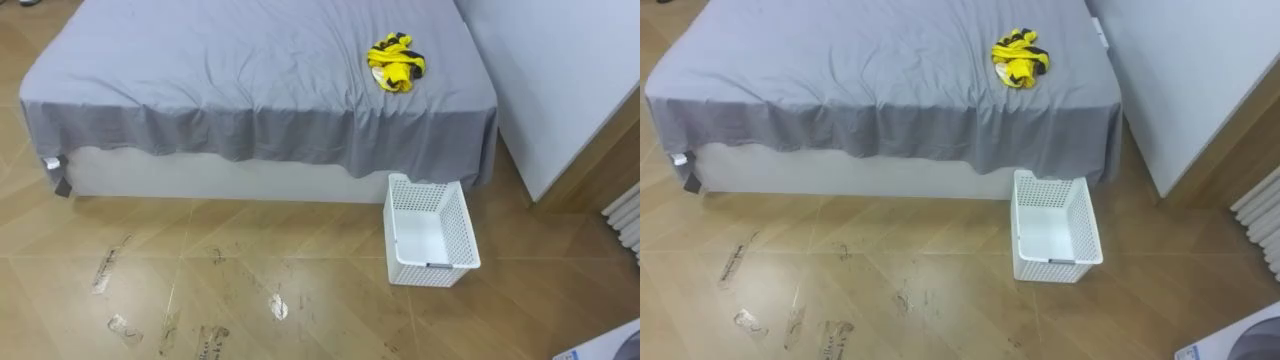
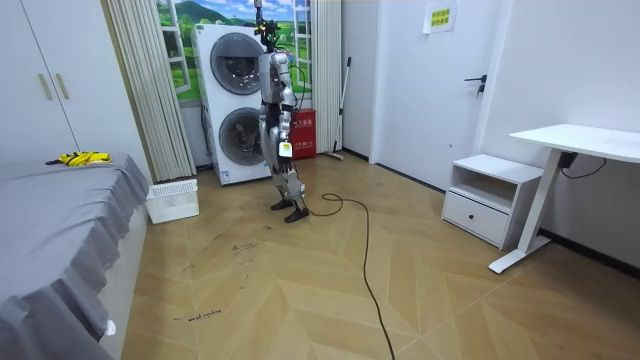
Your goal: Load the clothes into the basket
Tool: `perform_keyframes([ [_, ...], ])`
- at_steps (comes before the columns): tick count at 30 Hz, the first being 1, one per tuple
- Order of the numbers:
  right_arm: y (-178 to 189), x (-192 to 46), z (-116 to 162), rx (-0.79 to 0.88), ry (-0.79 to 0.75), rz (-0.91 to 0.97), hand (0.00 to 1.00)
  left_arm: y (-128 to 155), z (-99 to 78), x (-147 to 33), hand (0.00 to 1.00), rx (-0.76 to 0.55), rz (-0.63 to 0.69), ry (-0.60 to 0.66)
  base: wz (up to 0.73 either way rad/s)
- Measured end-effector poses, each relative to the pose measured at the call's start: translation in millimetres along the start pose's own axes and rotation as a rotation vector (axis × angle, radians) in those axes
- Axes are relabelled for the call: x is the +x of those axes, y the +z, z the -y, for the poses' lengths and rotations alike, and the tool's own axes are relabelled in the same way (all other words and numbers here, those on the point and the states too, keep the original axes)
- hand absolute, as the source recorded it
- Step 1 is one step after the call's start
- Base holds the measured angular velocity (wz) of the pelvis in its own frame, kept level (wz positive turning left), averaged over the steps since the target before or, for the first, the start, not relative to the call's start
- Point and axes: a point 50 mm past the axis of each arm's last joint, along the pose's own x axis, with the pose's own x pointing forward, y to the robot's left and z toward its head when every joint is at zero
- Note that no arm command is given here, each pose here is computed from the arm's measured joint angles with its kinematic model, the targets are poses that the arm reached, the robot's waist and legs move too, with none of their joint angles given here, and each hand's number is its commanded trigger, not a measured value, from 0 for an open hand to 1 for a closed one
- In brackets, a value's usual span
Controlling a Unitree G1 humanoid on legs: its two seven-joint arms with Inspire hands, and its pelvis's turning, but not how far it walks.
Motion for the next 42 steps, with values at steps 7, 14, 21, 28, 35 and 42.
perform_keyframes([
  [7, 1, 0, -1, -0.005, 0.000, -0.002, 0.00, 5, 1.9, 0.3, 0.00, 0.065, 0.030, -0.006, 0.00],
  [14, 1, 1, -1, -0.001, 0.003, -0.006, 0.00, 9, 2.9, 0.8, 0.00, 0.070, 0.037, -0.015, 0.00],
  [21, 2, 1, -4, 0.012, 0.017, -0.003, 0.00, 6, -1.5, 1.7, 0.00, -0.050, 0.005, -0.028, -0.03],
  [28, 2, 0, -1, 0.018, 0.016, 0.010, 0.00, 8, -8.1, 3.2, 0.00, -0.190, 0.010, -0.029, -0.04],
  [35, 0, -4, 12, 0.027, -0.023, 0.004, 0.00, 5, 2.3, -0.9, 0.00, -0.291, 0.015, -0.062, -0.26],
  [42, 1, -5, 17, 0.018, -0.039, 0.026, 0.00, 4, 0.0, -1.6, 0.00, -0.334, 0.046, -0.085, -0.20],
])
